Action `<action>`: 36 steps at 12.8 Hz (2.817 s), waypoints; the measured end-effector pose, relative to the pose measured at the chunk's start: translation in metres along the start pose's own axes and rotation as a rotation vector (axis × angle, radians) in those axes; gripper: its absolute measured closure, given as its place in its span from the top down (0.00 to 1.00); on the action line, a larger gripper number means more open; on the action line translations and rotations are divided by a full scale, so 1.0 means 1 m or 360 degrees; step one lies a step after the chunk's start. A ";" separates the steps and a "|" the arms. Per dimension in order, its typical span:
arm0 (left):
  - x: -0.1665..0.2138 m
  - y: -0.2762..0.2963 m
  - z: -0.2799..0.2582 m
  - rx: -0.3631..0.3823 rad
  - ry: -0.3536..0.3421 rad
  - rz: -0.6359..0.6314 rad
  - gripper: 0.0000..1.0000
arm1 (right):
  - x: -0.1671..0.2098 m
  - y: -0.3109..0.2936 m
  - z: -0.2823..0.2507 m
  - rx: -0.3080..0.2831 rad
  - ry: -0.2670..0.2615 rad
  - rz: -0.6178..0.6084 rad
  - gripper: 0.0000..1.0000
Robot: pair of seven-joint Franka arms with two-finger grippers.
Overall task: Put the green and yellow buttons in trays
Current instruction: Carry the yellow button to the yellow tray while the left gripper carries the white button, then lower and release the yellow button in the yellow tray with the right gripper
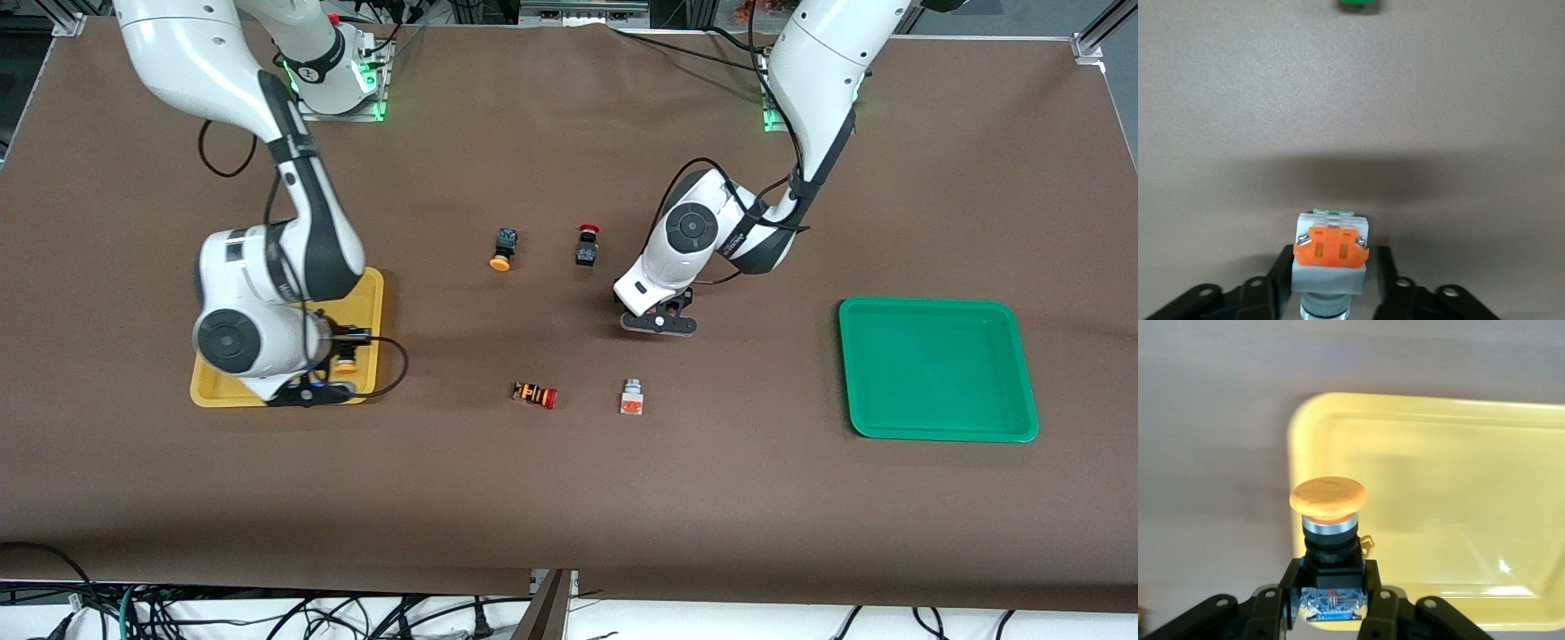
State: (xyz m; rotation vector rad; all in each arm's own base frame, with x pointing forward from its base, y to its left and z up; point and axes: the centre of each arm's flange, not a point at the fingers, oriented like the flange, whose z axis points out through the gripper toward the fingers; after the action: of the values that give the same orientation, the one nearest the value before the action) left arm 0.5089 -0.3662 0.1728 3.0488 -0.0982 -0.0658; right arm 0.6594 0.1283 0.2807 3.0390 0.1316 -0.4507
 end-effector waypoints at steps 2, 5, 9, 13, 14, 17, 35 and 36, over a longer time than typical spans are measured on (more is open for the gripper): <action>0.000 -0.003 -0.003 0.0025 -0.0032 -0.0003 0.41 | -0.001 0.038 0.007 -0.0026 -0.0029 -0.0001 0.41; 0.003 -0.027 -0.036 0.0152 -0.0196 -0.0026 0.41 | -0.005 0.086 0.026 -0.0013 -0.0088 0.0013 0.41; 0.016 -0.095 -0.107 0.0238 -0.0362 0.0074 0.41 | -0.013 0.136 0.065 0.0020 -0.0118 0.0072 0.41; 0.039 -0.185 -0.152 0.0220 -0.0387 0.0289 0.41 | -0.019 0.156 0.097 0.0024 -0.0133 0.0123 0.41; 0.043 -0.211 -0.157 0.0216 -0.0396 0.0355 0.41 | -0.019 0.158 0.101 0.0025 -0.0142 0.0128 0.41; 0.054 -0.300 -0.167 0.0205 -0.0404 0.0524 0.41 | -0.020 0.162 0.108 0.0026 -0.0161 0.0138 0.47; 0.069 -0.507 -0.058 0.0400 -0.0161 0.1000 0.41 | -0.033 -0.119 0.020 0.0195 -0.0123 0.0270 1.00; 0.069 -0.508 -0.059 0.0400 -0.0159 0.0998 0.48 | -0.038 -0.141 0.025 0.0198 -0.0129 0.0306 1.00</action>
State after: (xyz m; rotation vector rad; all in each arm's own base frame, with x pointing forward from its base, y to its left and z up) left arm 0.6121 0.1393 0.1820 3.0881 -1.1293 -0.1695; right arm 0.6024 0.2634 0.2608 3.1059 -0.1982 -0.5857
